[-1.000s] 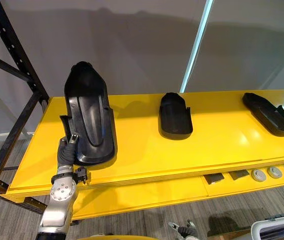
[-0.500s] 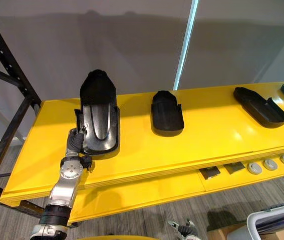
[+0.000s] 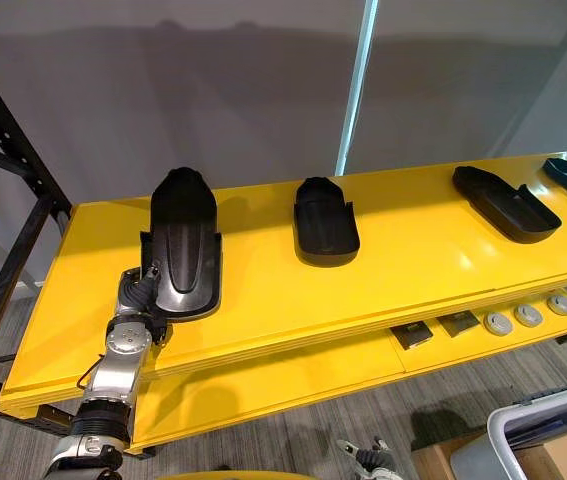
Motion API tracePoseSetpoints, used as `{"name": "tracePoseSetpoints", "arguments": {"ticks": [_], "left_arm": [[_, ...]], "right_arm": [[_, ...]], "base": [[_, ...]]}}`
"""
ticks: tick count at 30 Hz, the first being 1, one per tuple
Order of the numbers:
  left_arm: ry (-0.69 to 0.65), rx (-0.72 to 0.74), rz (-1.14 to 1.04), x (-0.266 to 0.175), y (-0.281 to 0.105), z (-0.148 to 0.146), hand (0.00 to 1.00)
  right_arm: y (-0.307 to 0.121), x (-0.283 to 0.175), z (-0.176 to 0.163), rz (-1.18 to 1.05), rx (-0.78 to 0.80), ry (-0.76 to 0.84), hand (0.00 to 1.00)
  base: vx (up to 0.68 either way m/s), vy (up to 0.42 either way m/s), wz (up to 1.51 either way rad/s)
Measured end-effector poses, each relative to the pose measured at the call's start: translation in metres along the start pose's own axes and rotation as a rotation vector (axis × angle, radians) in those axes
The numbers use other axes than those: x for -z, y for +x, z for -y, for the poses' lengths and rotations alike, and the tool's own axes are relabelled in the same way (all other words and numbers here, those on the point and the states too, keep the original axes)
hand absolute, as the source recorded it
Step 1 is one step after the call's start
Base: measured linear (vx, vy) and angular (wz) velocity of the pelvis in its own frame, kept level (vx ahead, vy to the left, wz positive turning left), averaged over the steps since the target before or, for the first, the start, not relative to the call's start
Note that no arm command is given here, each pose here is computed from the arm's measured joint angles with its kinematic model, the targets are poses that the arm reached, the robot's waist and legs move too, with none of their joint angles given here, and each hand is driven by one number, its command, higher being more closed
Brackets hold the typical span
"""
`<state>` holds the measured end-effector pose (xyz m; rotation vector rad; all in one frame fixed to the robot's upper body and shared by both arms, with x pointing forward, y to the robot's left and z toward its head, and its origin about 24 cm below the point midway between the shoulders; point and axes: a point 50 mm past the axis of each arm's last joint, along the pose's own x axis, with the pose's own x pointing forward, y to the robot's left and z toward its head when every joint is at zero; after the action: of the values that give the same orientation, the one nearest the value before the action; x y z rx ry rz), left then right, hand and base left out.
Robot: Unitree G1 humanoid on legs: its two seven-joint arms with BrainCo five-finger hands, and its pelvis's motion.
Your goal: Walk over and take plastic housings, then place them on the shelf
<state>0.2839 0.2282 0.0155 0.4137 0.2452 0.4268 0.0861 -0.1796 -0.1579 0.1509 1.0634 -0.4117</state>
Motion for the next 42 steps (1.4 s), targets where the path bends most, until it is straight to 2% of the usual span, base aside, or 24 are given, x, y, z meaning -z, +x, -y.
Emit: {"name": "tracePoseSetpoints", "arguments": {"ticks": [7, 16, 25, 31, 37, 40, 41, 42], "left_arm": [[-0.022, -0.070, -0.002, -0.002, 0.002, -0.006, 0.00], [-0.302, -0.160, 0.002, -0.023, -0.002, 0.000, 0.00], [-0.408, -0.197, 0.069, -0.035, -0.012, -0.001, 0.00], [-0.436, -0.196, 0.069, -0.033, -0.022, 0.002, 0.00], [-0.332, -0.208, 0.328, -0.071, -0.054, -0.004, 0.00], [-0.293, -0.171, 0.405, -0.076, -0.076, 0.001, 0.00], [-0.283, -0.168, 0.426, -0.075, -0.084, 0.002, 1.00], [-0.280, -0.170, 0.435, -0.075, -0.086, 0.001, 1.00]], "right_arm": [[0.000, 0.002, -0.002, -0.010, 0.007, 0.036, 0.00], [0.000, 0.005, 0.003, -0.023, 0.022, 0.025, 0.00], [0.001, 0.001, 0.007, -0.006, 0.028, 0.005, 0.00], [0.001, -0.003, 0.011, 0.009, 0.050, 0.001, 0.00], [0.001, 0.000, 0.010, 0.005, 0.049, 0.002, 0.00], [0.000, 0.001, 0.015, 0.012, 0.059, -0.005, 0.00], [0.000, 0.003, 0.014, 0.011, 0.056, -0.017, 0.00], [0.000, 0.003, 0.014, 0.013, 0.054, -0.025, 0.00]], "base": [[0.05, 0.026, 0.03], [0.05, 0.026, 0.02], [-0.01, -0.019, -0.03], [-0.02, -0.054, -0.05], [-0.02, -0.055, 0.02], [-0.01, -0.036, 0.10], [0.04, -0.013, 0.07], [0.07, 0.002, 0.07]]}}
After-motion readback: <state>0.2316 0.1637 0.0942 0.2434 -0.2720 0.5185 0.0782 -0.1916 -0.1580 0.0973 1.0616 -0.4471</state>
